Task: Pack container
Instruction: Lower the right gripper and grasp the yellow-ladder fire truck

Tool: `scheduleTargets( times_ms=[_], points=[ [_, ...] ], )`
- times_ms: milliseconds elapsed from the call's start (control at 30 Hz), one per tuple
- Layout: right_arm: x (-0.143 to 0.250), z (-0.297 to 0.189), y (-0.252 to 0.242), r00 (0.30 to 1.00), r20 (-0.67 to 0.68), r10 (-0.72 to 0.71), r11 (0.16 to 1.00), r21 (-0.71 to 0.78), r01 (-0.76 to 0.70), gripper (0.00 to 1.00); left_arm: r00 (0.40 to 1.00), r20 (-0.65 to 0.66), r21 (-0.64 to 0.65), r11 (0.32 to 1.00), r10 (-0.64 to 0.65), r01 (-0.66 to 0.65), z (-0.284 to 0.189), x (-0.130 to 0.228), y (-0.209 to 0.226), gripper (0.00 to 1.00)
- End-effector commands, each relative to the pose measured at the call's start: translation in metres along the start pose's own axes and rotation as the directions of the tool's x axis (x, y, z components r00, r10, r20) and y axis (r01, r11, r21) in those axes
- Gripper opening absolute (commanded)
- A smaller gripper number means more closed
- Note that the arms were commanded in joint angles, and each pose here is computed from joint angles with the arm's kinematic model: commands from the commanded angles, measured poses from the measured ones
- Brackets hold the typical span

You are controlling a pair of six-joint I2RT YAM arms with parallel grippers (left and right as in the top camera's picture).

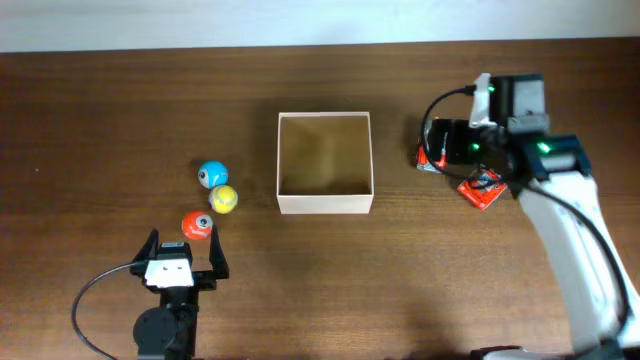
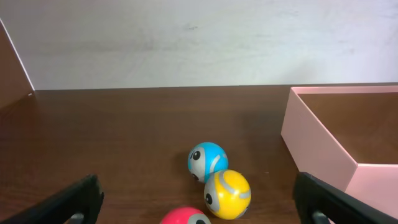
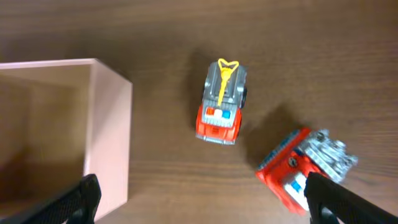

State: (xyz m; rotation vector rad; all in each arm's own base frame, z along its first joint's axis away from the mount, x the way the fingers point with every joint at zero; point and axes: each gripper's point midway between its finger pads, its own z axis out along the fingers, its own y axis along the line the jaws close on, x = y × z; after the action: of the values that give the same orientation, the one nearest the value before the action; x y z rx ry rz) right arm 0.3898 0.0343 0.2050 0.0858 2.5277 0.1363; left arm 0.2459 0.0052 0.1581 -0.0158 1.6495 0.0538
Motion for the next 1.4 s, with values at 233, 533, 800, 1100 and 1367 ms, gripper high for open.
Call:
scheduleTargets(
  times_ms=[233, 533, 800, 1100, 1367],
  points=[
    [-0.013, 0.076, -0.033, 1.0, -0.019, -0.021, 0.985, 0.174, 0.024, 0.98, 1.0, 0.004, 0.005, 1.0, 0.015, -0.015, 0.0, 0.0, -0.001, 0.99],
    [-0.024, 0.108, -0.036, 0.996, 0.012, -0.091, 0.978, 0.19, 0.087, 0.98, 1.0, 0.004, 0.005, 1.0, 0.015, -0.015, 0.0, 0.0, -0.001, 0.99],
    [-0.002, 0.145, -0.038, 0.995, -0.07, -0.077, 0.98, 0.177, 0.089, 0.98, 1.0, 0.004, 0.005, 1.0, 0.015, -0.015, 0.0, 0.0, -0.001, 0.99],
    [0.006, 0.176, -0.039, 0.997, -0.06, 0.057, 0.983, 0.18, -0.046, 0.95, 1.0, 0.004, 0.005, 1.0, 0.015, -0.015, 0.0, 0.0, -0.001, 0.99],
    [0.01, 0.188, -0.043, 0.983, -0.04, 0.178, 0.965, 0.203, -0.166, 0.88, 1.0, 0.004, 0.005, 1.0, 0.015, -0.015, 0.0, 0.0, -0.001, 0.99]
  ],
)
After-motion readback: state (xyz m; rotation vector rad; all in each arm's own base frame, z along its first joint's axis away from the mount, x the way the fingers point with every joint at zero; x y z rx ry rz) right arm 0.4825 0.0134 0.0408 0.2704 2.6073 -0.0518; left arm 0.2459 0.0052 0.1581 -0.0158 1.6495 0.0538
